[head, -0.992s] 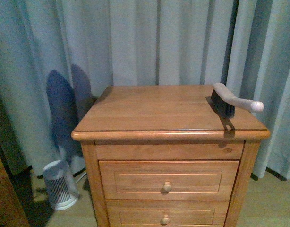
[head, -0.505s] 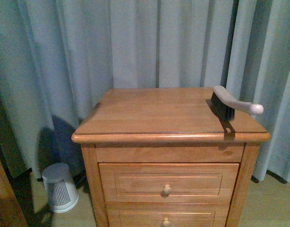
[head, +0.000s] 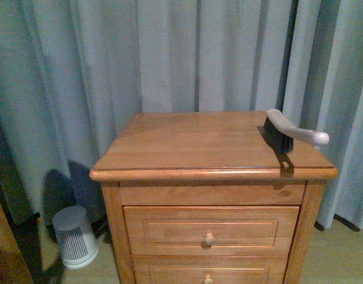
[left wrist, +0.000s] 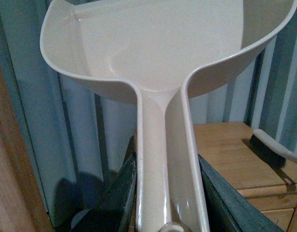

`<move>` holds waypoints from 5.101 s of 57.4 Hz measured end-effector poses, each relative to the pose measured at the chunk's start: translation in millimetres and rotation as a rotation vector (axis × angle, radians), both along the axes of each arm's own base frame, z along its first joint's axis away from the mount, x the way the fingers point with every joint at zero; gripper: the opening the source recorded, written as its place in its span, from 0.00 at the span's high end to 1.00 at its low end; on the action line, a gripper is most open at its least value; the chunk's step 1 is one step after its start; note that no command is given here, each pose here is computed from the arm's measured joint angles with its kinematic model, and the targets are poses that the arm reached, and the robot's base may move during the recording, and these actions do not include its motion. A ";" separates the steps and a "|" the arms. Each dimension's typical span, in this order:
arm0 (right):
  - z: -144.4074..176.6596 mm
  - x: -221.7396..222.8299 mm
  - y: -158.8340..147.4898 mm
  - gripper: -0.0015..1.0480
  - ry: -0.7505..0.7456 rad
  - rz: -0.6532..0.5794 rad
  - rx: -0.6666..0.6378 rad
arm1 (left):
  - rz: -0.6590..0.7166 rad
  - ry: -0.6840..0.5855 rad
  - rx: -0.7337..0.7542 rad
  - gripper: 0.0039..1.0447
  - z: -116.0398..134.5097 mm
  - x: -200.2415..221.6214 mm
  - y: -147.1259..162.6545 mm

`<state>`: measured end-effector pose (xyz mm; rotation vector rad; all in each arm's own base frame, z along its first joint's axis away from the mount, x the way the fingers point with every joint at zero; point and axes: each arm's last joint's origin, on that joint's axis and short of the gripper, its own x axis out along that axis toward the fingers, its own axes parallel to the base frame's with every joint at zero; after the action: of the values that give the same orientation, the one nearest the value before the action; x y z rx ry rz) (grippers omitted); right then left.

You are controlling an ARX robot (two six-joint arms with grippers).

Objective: Clean up trash

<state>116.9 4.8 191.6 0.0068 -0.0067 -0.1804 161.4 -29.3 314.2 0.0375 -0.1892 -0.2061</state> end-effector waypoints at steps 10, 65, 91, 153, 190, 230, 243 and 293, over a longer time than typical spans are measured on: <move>58.9 63.4 24.4 0.07 0.147 0.139 0.049 | -0.002 0.001 -0.003 0.73 0.0 0.0 0.0; 80.1 317.1 102.3 0.07 0.798 0.059 0.111 | -0.003 0.001 -0.003 0.73 0.0 0.0 -0.1; 46.9 329.4 111.3 0.16 0.828 0.044 0.124 | -0.003 0.001 -0.003 0.73 0.0 0.0 -0.1; 116.7 209.0 113.9 0.81 0.207 0.090 -0.147 | -0.003 0.001 -0.003 0.73 0.0 0.0 -0.1; 97.0 49.5 63.5 0.81 0.032 -0.058 -0.098 | -0.004 0.001 -0.003 0.73 0.0 0.0 -0.1; 103.0 45.7 53.0 0.81 -0.040 -0.069 -0.056 | -0.003 0.001 -0.004 0.73 0.0 0.0 -0.1; 103.0 45.7 53.0 0.81 -0.040 -0.069 -0.056 | -0.003 0.001 -0.004 0.73 0.0 0.0 -0.1; 103.0 45.8 52.6 0.81 -0.043 -0.070 -0.048 | -0.003 0.010 -0.008 0.73 -2.0 0.5 0.3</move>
<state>162.7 57.4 294.6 -0.0379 -0.0537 -0.2498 161.8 -29.0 312.2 0.0281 -0.1798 -0.2081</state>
